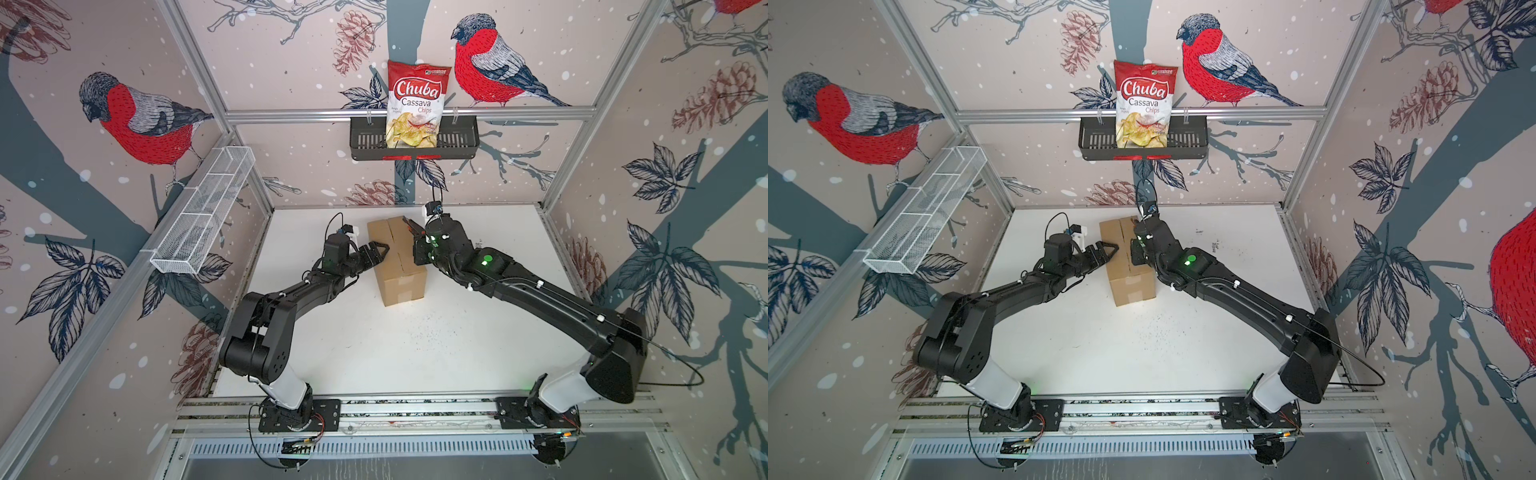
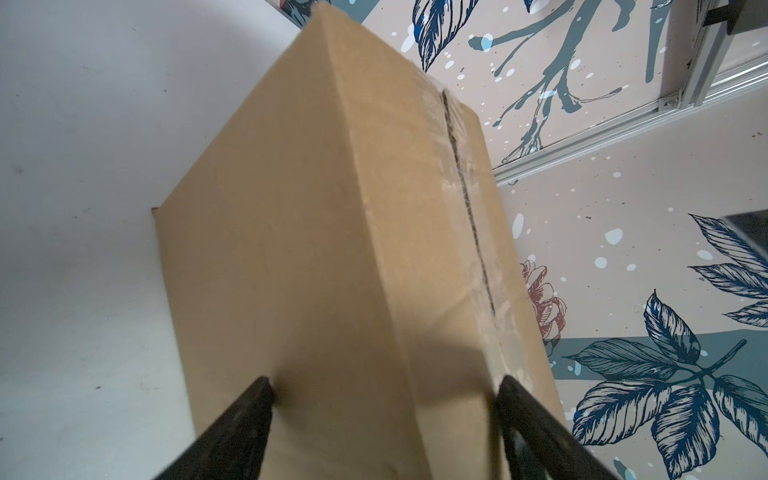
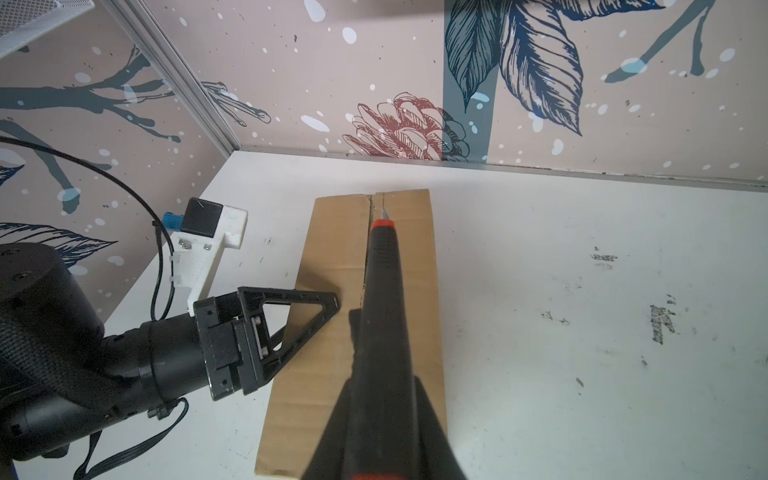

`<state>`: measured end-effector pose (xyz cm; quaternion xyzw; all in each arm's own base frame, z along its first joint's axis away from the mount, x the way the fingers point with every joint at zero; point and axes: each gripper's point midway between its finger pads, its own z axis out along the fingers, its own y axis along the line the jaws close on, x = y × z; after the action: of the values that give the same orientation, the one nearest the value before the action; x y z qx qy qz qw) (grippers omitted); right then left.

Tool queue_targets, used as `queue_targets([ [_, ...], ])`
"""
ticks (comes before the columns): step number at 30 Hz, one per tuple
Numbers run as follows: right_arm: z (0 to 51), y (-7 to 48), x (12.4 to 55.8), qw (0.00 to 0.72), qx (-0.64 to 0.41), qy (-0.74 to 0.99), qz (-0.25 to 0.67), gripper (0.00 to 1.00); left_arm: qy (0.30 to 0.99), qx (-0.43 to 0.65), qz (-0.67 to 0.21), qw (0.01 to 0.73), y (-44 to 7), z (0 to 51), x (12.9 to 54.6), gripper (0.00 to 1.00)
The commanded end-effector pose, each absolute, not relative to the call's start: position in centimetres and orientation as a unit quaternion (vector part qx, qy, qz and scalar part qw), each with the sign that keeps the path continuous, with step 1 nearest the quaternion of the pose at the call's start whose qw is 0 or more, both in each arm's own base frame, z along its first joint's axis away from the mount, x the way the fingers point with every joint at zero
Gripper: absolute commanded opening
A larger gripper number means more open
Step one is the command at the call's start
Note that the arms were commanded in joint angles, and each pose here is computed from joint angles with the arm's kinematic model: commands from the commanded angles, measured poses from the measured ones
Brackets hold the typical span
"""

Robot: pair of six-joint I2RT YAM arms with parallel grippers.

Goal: Unpack the express box
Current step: 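Clamp the box with the left gripper while the right brings the blade to the seam, then insert the knife blade into the top seam tape with the right gripper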

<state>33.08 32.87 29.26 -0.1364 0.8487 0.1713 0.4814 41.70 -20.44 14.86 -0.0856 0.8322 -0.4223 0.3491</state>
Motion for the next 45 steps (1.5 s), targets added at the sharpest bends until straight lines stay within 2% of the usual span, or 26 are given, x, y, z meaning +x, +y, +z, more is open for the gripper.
queue_targets([
  [1, 29.3, 33.5, 33.0, 0.481, -0.153, 0.847, 0.167, 0.0, 0.845, -0.09, -0.4, 0.344, -20.2, 13.5, 41.6, 0.82],
  [17, 26.4, 36.4, 35.0, 0.447, -0.191, 0.865, 0.123, 0.0, 0.848, -0.104, -0.394, 0.34, -19.9, 12.5, 41.1, 0.8],
  [45, 24.3, 38.1, 38.5, 0.449, -0.205, 0.868, 0.049, 0.0, 0.843, -0.106, -0.404, 0.339, -20.1, 12.5, 40.8, 0.79],
])
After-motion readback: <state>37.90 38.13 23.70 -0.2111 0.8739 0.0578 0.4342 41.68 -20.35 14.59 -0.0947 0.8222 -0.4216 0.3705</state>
